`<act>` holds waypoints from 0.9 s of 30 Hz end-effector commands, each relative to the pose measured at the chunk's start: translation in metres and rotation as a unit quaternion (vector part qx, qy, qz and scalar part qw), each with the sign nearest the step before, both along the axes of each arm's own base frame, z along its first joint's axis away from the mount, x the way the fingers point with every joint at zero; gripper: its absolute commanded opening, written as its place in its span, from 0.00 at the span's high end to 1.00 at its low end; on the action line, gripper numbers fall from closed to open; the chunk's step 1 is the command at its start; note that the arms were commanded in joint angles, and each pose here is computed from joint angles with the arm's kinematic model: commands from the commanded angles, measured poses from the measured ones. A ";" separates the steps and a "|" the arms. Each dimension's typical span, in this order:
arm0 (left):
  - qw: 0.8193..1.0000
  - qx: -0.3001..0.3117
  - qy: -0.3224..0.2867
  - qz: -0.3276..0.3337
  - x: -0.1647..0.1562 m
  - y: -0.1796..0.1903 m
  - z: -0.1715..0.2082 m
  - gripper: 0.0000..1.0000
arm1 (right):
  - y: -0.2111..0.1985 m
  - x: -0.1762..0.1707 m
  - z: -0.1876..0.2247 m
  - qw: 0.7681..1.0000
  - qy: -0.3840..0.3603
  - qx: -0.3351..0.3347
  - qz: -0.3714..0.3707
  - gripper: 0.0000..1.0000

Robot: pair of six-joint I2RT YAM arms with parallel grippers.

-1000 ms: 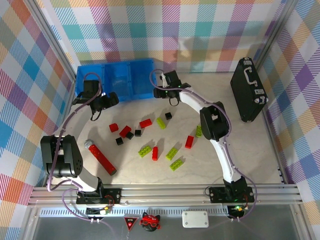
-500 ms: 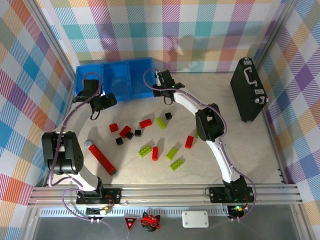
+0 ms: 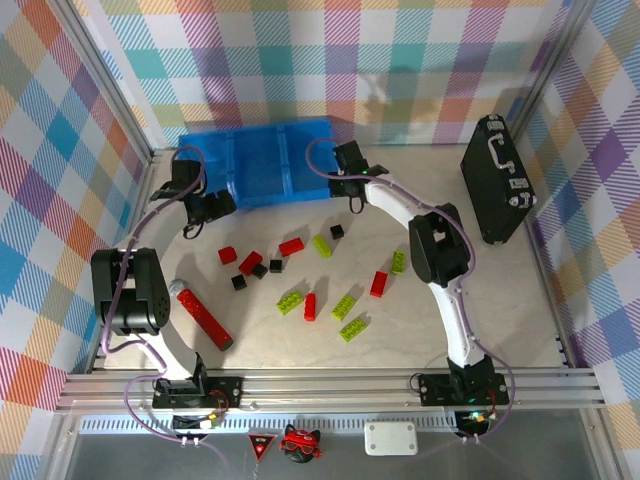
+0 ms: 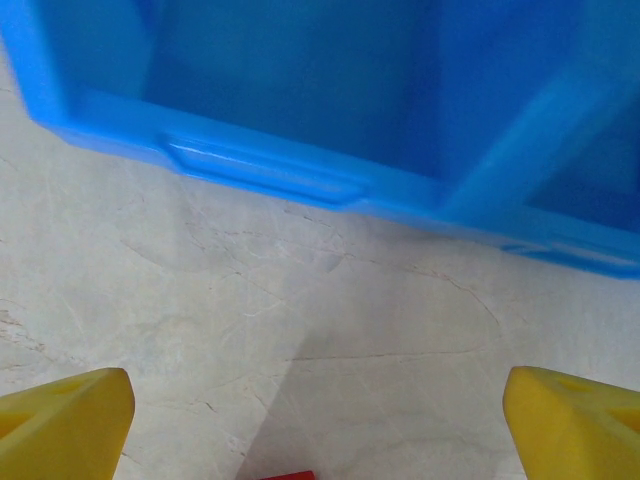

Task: Sort the legos into containers by color
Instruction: Move the container to the top-center of the table.

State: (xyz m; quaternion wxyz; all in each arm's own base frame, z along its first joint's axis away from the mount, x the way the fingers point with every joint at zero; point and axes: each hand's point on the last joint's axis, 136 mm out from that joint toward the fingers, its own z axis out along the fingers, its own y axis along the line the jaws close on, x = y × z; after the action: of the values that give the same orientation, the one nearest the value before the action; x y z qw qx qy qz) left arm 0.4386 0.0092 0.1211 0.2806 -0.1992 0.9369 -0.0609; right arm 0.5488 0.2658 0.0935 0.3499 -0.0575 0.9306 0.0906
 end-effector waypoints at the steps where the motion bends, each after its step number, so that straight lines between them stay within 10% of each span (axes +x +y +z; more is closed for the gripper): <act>1: 1.000 -0.026 -0.007 0.000 0.002 -0.005 0.004 0.05 | -0.038 -0.004 0.035 0.999 -0.016 0.006 -0.051 0.98; 21: 0.997 -0.049 -0.052 -0.032 0.000 -0.038 0.040 0.06 | -0.145 -0.056 0.013 0.990 0.026 -0.006 -0.136 0.98; 27: 0.997 -0.045 -0.050 -0.036 -0.006 -0.038 0.043 0.06 | -0.143 -0.053 0.011 0.992 0.029 -0.002 -0.126 0.80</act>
State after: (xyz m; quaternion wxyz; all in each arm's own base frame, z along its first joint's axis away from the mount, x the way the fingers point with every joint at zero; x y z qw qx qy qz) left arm 0.4396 -0.0254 0.1500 0.3090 -0.1771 0.9274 -0.1146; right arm 0.4878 0.1193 0.0903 0.3116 0.0522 0.9486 0.0189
